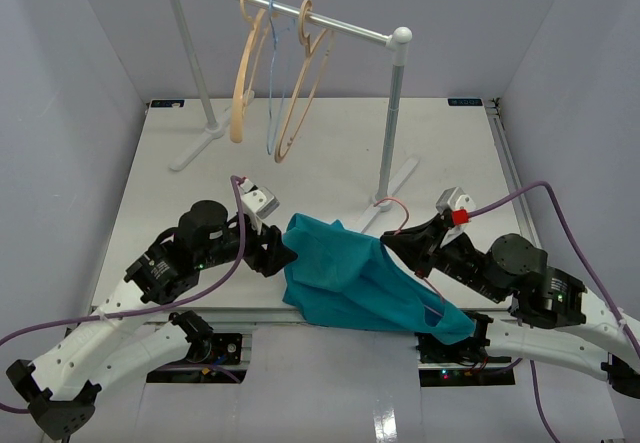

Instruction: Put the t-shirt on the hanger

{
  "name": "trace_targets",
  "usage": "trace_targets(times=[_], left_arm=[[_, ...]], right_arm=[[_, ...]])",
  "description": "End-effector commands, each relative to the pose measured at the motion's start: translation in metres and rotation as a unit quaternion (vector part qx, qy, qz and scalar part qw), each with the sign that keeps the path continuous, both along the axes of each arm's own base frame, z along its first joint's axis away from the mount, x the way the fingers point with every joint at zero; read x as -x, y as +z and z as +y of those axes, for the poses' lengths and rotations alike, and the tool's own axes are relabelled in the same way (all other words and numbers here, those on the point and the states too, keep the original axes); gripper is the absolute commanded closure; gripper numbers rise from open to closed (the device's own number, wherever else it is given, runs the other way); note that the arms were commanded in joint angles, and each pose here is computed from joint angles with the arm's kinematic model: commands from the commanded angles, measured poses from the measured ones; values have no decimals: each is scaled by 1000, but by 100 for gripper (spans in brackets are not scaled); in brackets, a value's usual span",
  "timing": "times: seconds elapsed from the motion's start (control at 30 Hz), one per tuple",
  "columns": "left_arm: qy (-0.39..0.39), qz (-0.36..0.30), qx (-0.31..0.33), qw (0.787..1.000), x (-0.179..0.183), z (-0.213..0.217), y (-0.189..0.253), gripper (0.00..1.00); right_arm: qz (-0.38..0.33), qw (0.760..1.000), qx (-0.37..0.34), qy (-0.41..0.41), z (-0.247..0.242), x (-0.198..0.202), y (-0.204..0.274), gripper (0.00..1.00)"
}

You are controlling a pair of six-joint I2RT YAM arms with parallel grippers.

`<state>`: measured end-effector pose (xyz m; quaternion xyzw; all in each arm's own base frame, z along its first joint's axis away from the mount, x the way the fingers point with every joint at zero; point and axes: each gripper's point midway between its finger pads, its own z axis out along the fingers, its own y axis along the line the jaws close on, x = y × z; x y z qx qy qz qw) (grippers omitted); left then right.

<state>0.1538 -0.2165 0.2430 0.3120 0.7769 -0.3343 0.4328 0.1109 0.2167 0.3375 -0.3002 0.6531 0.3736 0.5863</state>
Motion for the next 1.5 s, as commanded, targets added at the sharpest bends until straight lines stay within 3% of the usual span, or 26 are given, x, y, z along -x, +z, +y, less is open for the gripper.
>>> trace_targets(times=[0.0,0.4,0.43,0.5,0.53,0.63,0.9,1.03,1.27,1.47], left_arm=[[2,-9,10,1000,-3,-2,15,27],[46,-12,-27,999,-29,-2,-3,31],[42,-11,-27,999,-29,-4,-5,37],[24,-12,-18,999,-26,-10,-4,74],[22,-14,-15,1000,-26,-11,-2,86],[29,-29,0,999,-27,-9,13,100],[127,-90,44,987,-44,18,85,100],[204,-95,11,974,-70,34,89,100],[242,-88,-16,966,-87,36,94,100],[286,-61,-92,952,-99,50,64,100]], right_arm=[[-22,999,-47,-12,-11,-1,36,92],[-23,998,-58,-3,-15,4,39,92],[-22,998,-58,-3,-16,4,39,92],[-22,998,-58,-4,-16,4,38,92],[-22,998,-57,-5,-16,3,37,92],[-21,999,-48,-12,-19,1,31,92],[1,1000,-18,5,-23,10,0,92],[8,1000,-3,27,-23,18,-9,92],[17,997,43,67,-15,29,-28,92],[0,995,27,99,-12,39,-16,92]])
